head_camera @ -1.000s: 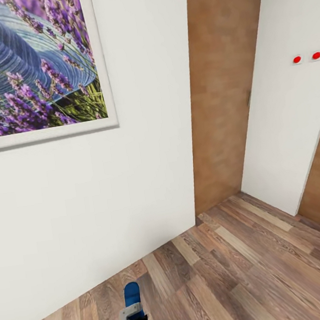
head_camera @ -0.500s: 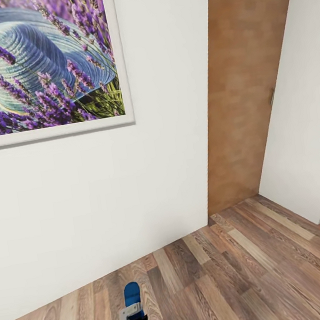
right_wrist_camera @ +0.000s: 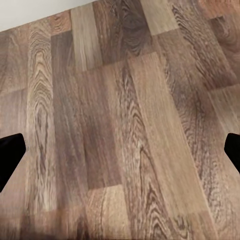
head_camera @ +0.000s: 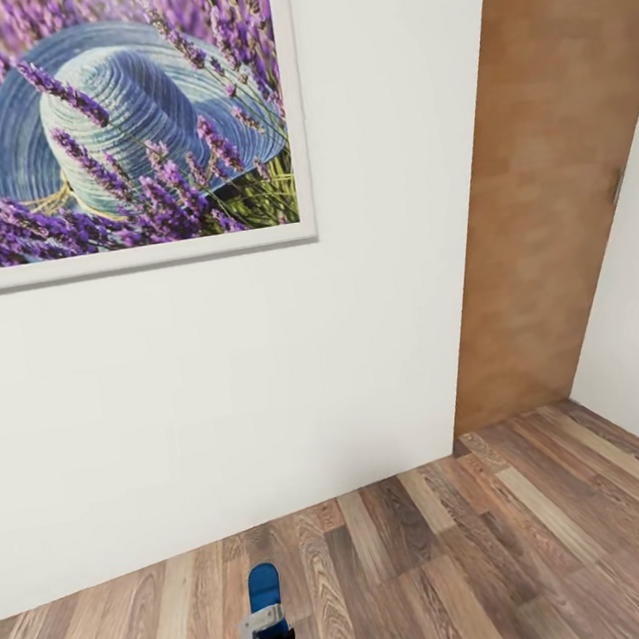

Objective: In the bedroom, move the book from the bed onto either nightstand, and place the two sandals side by side next to the bed.

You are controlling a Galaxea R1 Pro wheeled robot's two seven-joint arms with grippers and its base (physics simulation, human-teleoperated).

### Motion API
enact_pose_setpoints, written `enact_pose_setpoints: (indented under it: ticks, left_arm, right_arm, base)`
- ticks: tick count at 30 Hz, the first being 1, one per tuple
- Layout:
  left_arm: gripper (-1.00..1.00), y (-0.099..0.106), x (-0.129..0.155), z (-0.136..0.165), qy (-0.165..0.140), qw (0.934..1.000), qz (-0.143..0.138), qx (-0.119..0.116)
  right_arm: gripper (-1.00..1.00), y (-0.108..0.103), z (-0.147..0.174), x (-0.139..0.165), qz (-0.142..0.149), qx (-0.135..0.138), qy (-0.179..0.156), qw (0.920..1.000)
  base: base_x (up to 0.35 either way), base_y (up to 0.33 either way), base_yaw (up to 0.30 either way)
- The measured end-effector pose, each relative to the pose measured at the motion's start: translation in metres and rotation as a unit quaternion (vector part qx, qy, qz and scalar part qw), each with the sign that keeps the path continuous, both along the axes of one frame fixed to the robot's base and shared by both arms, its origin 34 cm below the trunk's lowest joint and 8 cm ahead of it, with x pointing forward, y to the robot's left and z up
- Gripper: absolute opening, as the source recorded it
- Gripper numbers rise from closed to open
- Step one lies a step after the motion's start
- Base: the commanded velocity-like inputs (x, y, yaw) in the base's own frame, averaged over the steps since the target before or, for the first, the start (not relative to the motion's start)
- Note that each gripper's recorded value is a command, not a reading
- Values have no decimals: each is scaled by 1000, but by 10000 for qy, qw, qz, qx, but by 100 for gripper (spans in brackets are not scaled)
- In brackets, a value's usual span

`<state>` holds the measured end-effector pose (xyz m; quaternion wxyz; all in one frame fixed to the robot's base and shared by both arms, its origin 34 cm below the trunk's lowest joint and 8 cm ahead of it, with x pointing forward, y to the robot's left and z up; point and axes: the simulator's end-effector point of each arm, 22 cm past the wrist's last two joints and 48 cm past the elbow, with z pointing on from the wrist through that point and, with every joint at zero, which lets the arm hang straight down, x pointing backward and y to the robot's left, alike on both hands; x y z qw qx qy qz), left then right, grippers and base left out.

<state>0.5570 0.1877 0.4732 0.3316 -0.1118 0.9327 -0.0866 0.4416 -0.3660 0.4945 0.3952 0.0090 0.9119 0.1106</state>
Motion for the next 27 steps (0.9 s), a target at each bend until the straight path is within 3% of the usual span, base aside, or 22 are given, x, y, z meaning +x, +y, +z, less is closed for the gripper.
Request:
enact_pose_setpoints:
  ticks: [27]
  left_arm:
    - [-100, 0, 0, 0, 0, 10000, 1, 0]
  right_arm:
    - [100, 0, -1, 0, -5, -9, 3, 10000]
  base:
    - [0, 0, 294]
